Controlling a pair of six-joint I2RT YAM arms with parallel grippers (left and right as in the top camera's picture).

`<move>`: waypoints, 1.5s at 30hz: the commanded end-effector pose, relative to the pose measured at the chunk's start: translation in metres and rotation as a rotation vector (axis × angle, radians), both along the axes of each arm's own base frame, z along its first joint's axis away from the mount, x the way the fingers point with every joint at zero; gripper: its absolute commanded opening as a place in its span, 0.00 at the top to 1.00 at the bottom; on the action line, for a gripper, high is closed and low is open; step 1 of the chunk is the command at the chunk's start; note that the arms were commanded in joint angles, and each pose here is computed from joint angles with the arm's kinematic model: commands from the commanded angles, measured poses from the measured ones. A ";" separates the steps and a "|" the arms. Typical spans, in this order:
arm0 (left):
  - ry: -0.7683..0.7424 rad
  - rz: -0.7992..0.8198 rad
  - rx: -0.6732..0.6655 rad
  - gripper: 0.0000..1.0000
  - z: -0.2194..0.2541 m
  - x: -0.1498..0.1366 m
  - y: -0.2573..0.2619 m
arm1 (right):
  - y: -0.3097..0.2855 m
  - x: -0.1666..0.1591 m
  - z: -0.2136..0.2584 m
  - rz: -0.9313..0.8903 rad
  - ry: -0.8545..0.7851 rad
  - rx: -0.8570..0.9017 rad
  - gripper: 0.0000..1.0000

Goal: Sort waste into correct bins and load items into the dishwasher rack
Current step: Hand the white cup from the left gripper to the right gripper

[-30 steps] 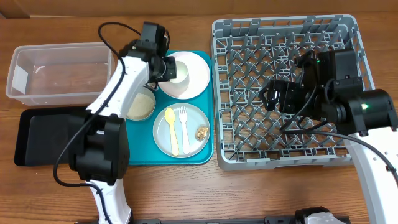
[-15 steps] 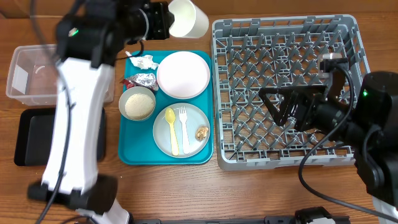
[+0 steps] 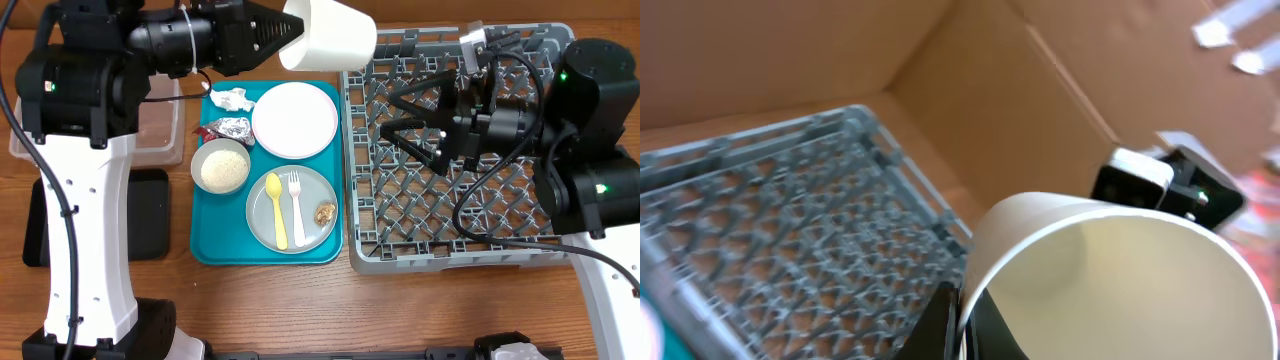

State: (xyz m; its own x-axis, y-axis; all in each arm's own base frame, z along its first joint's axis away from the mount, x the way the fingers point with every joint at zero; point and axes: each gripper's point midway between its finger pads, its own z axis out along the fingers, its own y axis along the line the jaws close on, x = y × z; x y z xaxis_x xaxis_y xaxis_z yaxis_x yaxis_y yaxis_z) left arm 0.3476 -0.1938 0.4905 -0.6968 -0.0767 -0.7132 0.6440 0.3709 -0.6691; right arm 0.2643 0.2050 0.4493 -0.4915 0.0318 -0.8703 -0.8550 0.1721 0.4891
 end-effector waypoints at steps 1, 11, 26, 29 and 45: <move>0.014 -0.111 -0.061 0.96 0.011 -0.019 -0.008 | 0.002 -0.020 0.017 0.105 -0.077 0.026 0.12; 0.011 -0.213 -0.073 0.96 0.013 -0.039 -0.031 | 0.002 -0.018 0.030 0.096 -0.188 0.038 0.12; 0.002 -0.236 -0.052 0.96 0.010 -0.047 -0.049 | 0.001 -0.025 0.065 0.107 -0.293 0.097 0.22; 0.002 -0.237 -0.051 0.96 0.010 -0.047 -0.049 | 0.001 -0.028 0.069 0.118 -0.313 0.102 0.31; -0.009 -0.269 -0.066 0.96 0.014 -0.052 -0.051 | 0.023 -0.082 0.075 0.368 -0.428 0.105 0.28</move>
